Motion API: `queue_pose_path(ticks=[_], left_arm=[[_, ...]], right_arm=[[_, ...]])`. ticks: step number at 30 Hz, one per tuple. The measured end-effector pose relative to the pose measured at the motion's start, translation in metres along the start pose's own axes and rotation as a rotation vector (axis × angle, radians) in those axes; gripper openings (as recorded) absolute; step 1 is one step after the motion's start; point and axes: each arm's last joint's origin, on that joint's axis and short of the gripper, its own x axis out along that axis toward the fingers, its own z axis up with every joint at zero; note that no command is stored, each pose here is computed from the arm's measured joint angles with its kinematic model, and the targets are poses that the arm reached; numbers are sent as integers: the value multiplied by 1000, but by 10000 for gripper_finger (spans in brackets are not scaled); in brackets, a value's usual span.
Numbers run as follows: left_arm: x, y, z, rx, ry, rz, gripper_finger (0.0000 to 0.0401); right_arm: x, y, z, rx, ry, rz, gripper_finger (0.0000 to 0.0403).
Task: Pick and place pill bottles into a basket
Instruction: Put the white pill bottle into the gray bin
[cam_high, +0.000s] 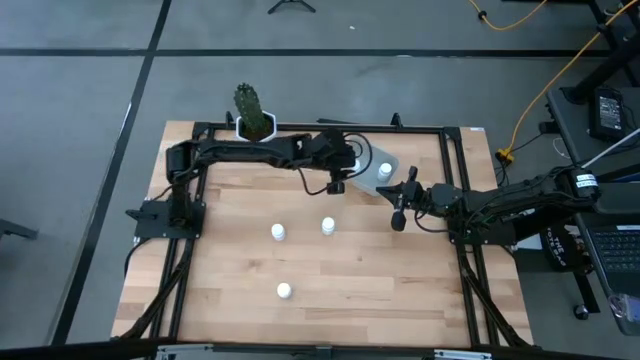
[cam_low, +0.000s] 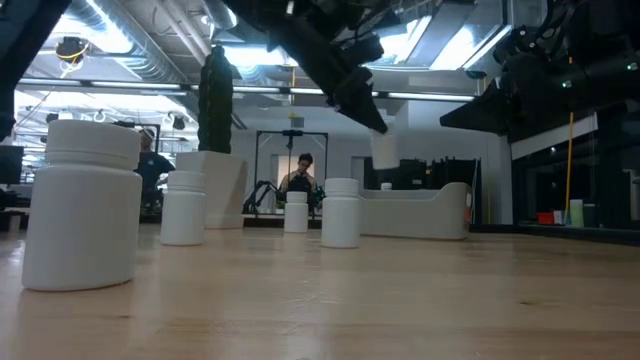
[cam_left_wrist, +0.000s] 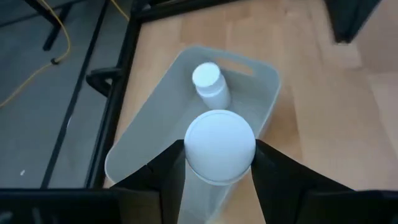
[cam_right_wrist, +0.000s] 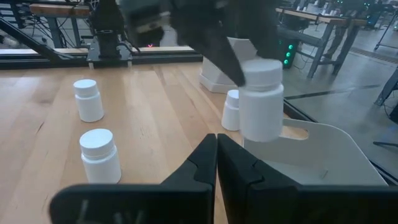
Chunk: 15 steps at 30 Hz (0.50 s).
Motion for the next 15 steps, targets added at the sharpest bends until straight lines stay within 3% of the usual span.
queue_pose_path(ticks=[15], left_arm=[[28,34,0,-12,-26,-41,157]], right_arm=[[0,0,0,-2,3,0,16]])
